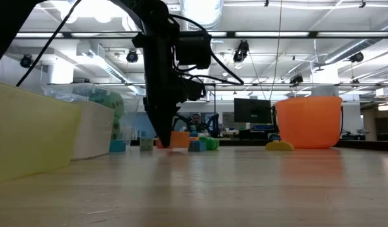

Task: Pick & Place Toys
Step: Put the orange game piece into the white bin

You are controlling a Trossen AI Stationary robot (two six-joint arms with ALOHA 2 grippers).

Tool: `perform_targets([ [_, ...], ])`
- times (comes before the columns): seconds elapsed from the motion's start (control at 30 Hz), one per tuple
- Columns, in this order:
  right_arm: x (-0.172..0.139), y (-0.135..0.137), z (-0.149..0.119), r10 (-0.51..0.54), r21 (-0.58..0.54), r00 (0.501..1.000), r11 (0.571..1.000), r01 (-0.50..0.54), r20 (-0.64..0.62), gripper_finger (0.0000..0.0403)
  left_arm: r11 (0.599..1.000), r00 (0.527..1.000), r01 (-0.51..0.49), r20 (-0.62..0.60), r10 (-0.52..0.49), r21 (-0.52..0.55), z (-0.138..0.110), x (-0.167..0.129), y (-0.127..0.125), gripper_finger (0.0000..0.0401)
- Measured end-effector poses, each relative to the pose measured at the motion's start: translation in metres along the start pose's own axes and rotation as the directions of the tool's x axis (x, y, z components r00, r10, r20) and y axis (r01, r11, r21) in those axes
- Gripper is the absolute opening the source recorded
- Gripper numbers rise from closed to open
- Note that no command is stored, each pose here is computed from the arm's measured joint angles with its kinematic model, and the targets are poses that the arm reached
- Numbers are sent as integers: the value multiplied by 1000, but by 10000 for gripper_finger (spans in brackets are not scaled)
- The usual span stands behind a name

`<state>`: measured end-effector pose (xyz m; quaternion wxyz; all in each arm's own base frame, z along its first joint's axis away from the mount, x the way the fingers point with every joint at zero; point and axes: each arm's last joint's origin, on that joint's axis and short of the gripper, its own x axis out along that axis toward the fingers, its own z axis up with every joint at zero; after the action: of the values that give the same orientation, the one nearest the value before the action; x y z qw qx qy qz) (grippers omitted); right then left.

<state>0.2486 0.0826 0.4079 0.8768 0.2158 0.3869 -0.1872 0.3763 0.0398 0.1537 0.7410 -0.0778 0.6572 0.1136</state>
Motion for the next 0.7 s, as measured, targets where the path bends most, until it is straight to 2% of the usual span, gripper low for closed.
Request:
perform_targets([
  [0.33, 0, 0, 0, 0, -5, 1000, 1000, 0, 0, 332, 999, 997, 17, 69, -20, 36, 3, -24, -3, 97],
  [0.57, 0, 0, 0, -1, -5, 1000, 1000, 1, 0, 332, 992, 991, 101, 84, -107, 73, 2, -41, -5, 97],
  [0.7, 0, 0, 0, -1, -8, 1000, 1000, 1, -1, 332, 989, 989, 116, 81, -124, 91, -4, -55, -7, 97],
])
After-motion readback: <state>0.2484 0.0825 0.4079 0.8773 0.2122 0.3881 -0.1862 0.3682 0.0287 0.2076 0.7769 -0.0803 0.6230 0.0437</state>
